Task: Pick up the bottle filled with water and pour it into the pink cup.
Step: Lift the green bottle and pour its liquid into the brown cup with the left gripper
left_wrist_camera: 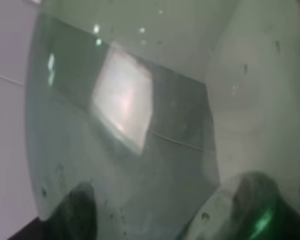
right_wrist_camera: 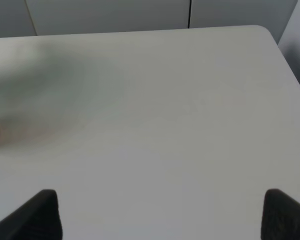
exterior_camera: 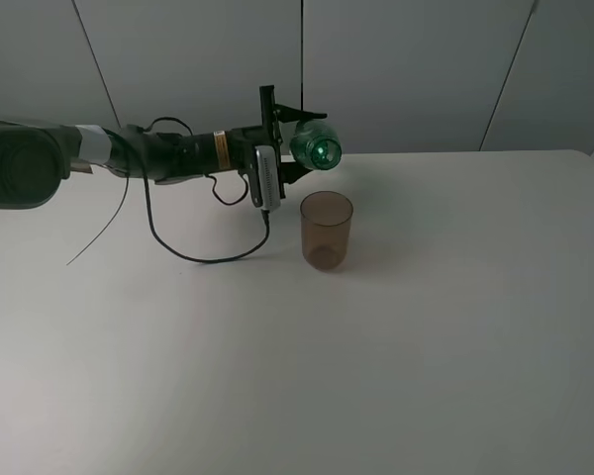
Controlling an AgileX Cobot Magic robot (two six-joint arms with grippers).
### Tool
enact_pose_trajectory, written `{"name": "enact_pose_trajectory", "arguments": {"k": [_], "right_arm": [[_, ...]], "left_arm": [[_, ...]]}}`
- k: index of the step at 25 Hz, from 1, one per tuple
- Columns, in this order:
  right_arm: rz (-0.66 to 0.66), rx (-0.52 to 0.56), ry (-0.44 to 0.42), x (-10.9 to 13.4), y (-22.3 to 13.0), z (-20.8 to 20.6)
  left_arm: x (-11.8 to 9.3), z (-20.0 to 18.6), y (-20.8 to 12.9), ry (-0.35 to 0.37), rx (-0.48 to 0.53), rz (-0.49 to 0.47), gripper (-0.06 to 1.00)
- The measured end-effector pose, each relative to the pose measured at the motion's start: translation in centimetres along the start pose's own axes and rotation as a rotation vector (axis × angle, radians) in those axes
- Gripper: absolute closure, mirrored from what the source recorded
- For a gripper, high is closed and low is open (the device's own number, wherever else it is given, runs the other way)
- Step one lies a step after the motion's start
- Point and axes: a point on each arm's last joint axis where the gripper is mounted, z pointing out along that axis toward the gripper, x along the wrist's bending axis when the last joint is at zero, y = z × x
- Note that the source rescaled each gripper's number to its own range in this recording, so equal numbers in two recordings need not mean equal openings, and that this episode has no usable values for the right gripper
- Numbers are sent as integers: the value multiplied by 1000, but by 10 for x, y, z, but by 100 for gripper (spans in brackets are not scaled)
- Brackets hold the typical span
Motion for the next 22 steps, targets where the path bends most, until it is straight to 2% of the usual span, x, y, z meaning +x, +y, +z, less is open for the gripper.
{"name": "enact_pose_trajectory", "arguments": {"k": [17, 22], "right_arm": [[0, 0, 0, 0, 0, 0], [0, 0, 0, 0, 0, 0]], "left_arm": [[-2, 0, -3, -24, 28, 218, 93], [4, 2, -5, -33, 41, 269, 93]]}}
